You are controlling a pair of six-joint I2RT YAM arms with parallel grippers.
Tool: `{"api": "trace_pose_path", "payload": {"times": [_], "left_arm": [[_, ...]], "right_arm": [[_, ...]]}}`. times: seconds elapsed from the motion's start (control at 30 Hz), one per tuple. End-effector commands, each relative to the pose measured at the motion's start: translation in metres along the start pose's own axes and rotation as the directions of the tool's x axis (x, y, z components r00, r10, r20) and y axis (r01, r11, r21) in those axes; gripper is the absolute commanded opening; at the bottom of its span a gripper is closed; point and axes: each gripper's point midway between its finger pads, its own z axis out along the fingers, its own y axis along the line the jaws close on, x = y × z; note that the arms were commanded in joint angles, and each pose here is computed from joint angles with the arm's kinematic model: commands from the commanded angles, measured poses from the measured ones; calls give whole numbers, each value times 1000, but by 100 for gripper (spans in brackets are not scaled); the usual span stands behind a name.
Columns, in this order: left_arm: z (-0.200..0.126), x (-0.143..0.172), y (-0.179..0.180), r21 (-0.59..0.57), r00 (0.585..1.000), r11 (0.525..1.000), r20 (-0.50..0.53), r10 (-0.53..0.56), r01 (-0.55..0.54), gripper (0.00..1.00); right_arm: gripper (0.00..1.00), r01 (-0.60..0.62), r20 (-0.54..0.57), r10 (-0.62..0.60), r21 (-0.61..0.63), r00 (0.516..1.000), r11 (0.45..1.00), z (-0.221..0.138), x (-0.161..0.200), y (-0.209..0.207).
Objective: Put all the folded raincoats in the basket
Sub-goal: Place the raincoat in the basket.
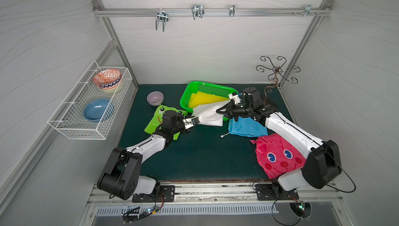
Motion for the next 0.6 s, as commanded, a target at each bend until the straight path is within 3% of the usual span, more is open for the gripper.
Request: {"api": "trace_pose_path", "payload": {"times": [0.0,0.1,0.3,0.57], "left_arm": [[2,-12,26,-52,992,991,-12,125,-126,9],[0,-14,59,-136,980,973,-85,178,-188,1],[3,-10,113,-260,932,903,-218,291,-342,0],[30,-7,145,-235,922,908,-263,283,-346,0]], "right_arm": [[0,34,41,-33,-33,999,999,-10,-7,19],[0,26,51,-24,-33,998,999,-12,-13,19],[0,54,12,-53,-27,999,998,-11,-34,31],[0,103,1,-103,-40,995,994,8,-83,30]]}}
